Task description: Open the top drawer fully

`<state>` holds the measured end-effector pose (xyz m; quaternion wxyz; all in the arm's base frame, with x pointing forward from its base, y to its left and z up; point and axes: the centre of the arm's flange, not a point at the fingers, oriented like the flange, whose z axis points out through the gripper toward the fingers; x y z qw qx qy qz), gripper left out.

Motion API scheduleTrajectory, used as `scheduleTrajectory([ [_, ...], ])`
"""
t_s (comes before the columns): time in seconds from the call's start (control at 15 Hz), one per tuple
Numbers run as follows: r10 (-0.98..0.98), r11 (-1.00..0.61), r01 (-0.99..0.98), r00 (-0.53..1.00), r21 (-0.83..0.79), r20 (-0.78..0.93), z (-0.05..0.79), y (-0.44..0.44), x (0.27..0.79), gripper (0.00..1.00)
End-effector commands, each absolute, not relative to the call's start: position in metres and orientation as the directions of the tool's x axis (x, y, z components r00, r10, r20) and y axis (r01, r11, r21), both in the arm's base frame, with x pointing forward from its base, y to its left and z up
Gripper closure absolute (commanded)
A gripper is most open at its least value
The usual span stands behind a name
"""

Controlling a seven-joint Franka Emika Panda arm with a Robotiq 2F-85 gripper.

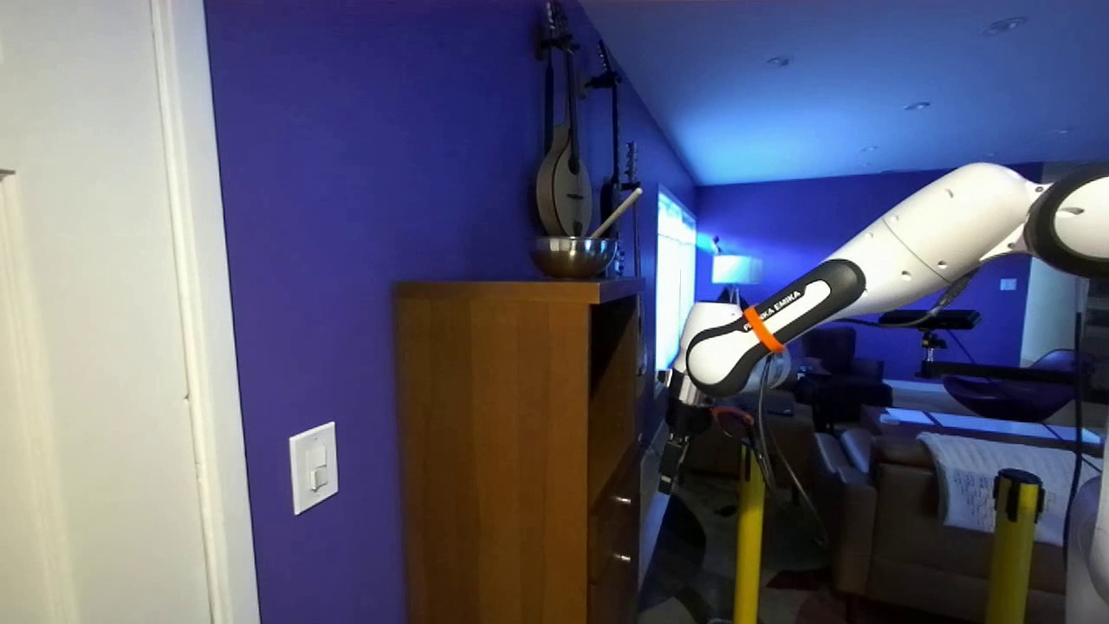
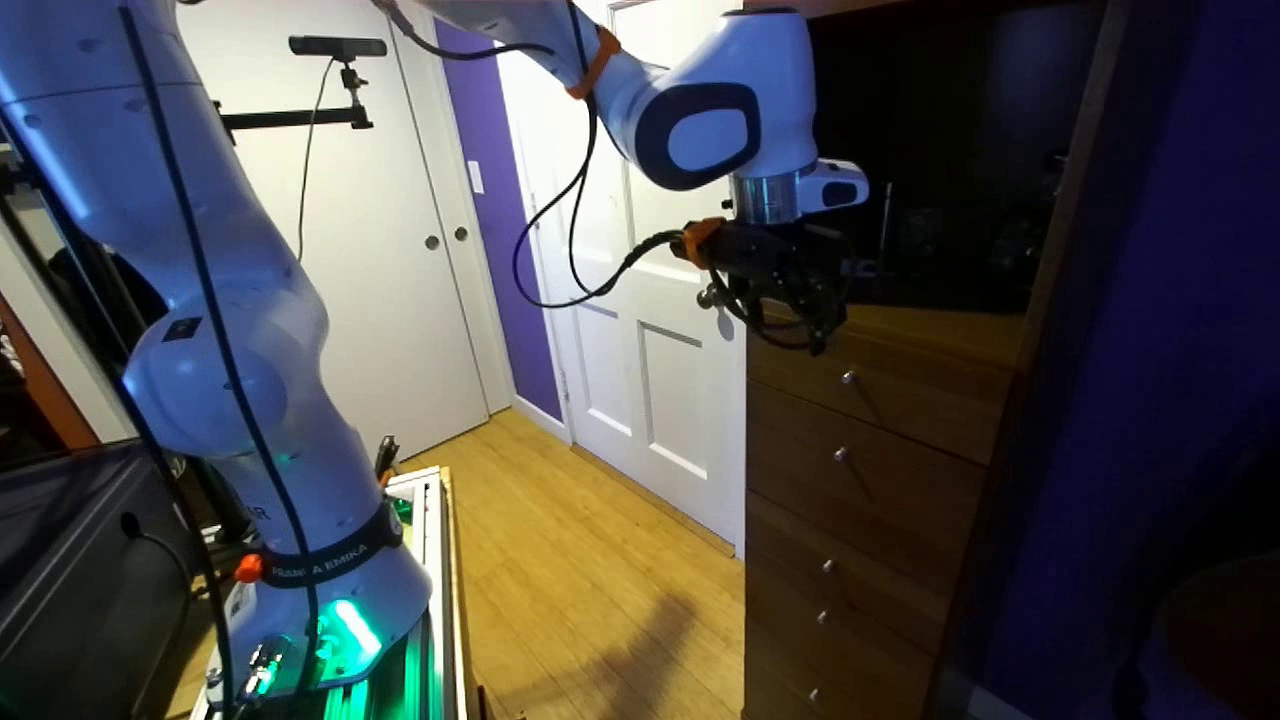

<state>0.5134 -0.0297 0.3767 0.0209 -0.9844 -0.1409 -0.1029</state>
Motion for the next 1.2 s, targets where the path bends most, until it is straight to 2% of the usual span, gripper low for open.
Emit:
scheduleTrajectory([
  [0.0,0.281,-0.958,0.288,0.936,-0.005,0.214,0.371,-0.031,0.517,0.00],
  [0.67,0.334,-0.936,0.351,0.912,-0.029,0.239,0.349,-0.016,0.540,0.00],
  [1.13,0.378,-0.923,0.385,0.889,0.026,0.257,0.338,-0.017,0.569,0.00],
])
